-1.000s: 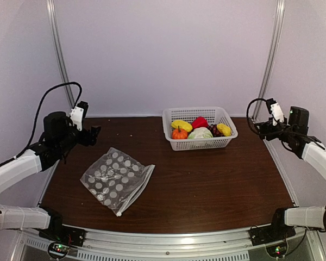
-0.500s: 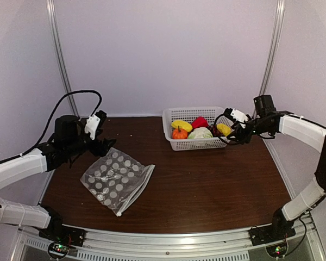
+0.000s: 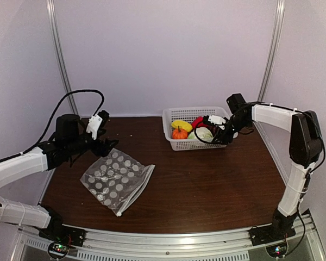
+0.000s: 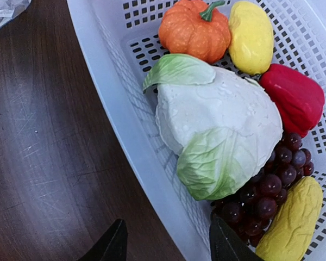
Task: Place the food in the zip-top bag and seal the zipper
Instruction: Adjust the bin at the center of the board.
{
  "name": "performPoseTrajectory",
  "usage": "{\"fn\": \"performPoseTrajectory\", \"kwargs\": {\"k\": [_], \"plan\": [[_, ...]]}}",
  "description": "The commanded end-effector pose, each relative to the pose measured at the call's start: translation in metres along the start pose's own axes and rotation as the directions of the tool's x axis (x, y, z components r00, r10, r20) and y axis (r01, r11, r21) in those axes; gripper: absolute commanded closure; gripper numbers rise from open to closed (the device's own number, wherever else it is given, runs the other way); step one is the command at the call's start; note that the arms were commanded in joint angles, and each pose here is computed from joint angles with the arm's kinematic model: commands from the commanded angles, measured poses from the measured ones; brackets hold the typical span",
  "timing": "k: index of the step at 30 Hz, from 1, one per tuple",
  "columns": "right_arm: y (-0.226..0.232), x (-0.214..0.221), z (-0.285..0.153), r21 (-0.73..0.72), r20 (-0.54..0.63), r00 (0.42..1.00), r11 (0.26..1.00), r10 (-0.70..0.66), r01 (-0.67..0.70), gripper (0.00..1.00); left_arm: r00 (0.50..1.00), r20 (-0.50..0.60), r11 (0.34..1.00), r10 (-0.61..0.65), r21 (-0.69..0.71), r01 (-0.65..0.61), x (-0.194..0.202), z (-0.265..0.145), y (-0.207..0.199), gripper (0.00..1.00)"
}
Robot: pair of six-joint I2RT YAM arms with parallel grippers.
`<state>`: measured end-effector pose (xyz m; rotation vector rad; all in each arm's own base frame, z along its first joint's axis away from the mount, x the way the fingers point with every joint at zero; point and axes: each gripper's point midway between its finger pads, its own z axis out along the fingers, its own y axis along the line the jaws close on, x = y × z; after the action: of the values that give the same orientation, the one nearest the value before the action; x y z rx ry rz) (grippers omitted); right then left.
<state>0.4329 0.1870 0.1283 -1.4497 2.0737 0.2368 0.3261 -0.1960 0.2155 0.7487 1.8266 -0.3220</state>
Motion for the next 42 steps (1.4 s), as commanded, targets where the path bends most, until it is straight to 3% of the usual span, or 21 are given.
{"fn": "performPoseTrajectory", "kwargs": {"k": [1,6,13,18,20,24,30,34,42], "plan": [[0.011,0.02,-0.003,-0.04,-0.094,0.996,0.999,0.011,-0.015,0.5,0.999,0.036,1.0,0.019,0.019,-0.02,-0.015,-0.001,-0.004,0.23],[0.037,0.033,-0.012,-0.094,-0.139,0.99,0.995,0.008,-0.021,0.58,0.999,0.045,0.999,0.018,0.029,-0.019,-0.018,-0.003,-0.006,0.23],[0.121,0.038,-0.025,-0.224,-0.181,0.98,0.974,-0.081,0.04,0.6,0.999,0.048,0.999,0.018,0.046,-0.02,-0.019,-0.002,-0.01,0.23],[0.194,0.022,-0.036,-0.406,-0.145,0.979,0.911,-0.143,0.073,0.6,0.999,0.047,0.999,0.019,0.05,-0.021,-0.018,-0.002,-0.011,0.22],[0.198,0.008,-0.045,-0.417,-0.112,0.987,0.907,-0.112,0.055,0.6,0.999,0.045,0.999,0.019,0.048,-0.021,-0.018,-0.002,-0.011,0.22],[0.152,-0.021,-0.069,-0.316,-0.034,0.999,0.949,-0.012,0.001,0.57,0.999,0.045,0.998,0.02,0.057,-0.023,-0.018,-0.001,-0.013,0.23],[0.026,-0.026,-0.083,-0.015,0.098,0.961,0.966,0.259,-0.259,0.49,0.999,0.041,0.997,0.032,0.07,-0.035,-0.017,-0.001,-0.019,0.24],[-0.026,0.001,-0.069,0.153,0.054,0.942,0.929,0.332,-0.337,0.51,0.999,0.039,0.996,0.035,0.077,-0.038,-0.017,-0.001,-0.021,0.24],[-0.061,0.037,-0.033,0.226,-0.031,0.909,0.889,0.415,-0.398,0.55,0.999,0.037,0.996,0.04,0.076,-0.042,-0.016,-0.001,-0.022,0.24]]}}
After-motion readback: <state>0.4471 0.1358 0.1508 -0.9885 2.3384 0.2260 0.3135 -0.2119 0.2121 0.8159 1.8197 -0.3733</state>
